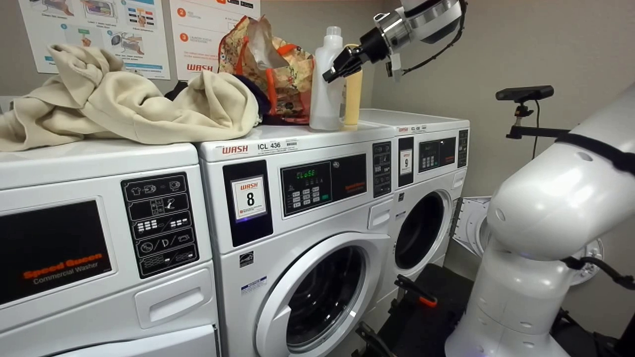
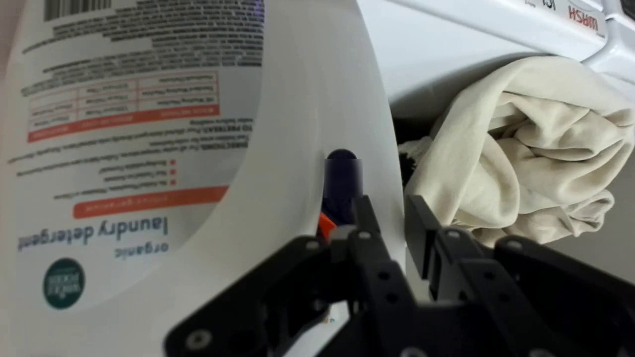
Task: Move the white bottle to the right
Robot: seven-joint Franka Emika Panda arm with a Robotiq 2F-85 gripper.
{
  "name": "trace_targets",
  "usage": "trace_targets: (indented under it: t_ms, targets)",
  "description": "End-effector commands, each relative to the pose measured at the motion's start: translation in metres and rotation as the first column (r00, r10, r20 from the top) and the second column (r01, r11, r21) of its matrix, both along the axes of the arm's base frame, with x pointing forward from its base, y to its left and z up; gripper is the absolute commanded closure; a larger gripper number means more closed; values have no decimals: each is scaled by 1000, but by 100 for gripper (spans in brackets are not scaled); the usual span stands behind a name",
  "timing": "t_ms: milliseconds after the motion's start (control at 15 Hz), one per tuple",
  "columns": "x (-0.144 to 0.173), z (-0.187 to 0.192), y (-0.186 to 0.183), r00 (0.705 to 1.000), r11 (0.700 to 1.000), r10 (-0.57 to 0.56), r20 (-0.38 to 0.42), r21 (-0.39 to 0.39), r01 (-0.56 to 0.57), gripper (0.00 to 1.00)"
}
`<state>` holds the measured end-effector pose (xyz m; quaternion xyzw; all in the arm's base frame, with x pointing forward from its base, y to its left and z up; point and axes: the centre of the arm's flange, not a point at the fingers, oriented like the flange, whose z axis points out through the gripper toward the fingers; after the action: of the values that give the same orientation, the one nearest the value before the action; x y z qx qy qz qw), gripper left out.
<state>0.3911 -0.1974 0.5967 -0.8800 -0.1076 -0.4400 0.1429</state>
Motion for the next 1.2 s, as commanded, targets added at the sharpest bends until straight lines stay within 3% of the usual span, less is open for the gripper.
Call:
trace_targets:
  t_ms: [0, 667, 1133]
  targets:
    - [-19, 8, -8, 990, 990, -142, -16, 4, 142, 95]
    - [-20, -8, -38, 931, 928, -364, -39, -105, 358, 95]
    - [-25, -5, -88, 896, 891, -442, -51, -141, 432, 95]
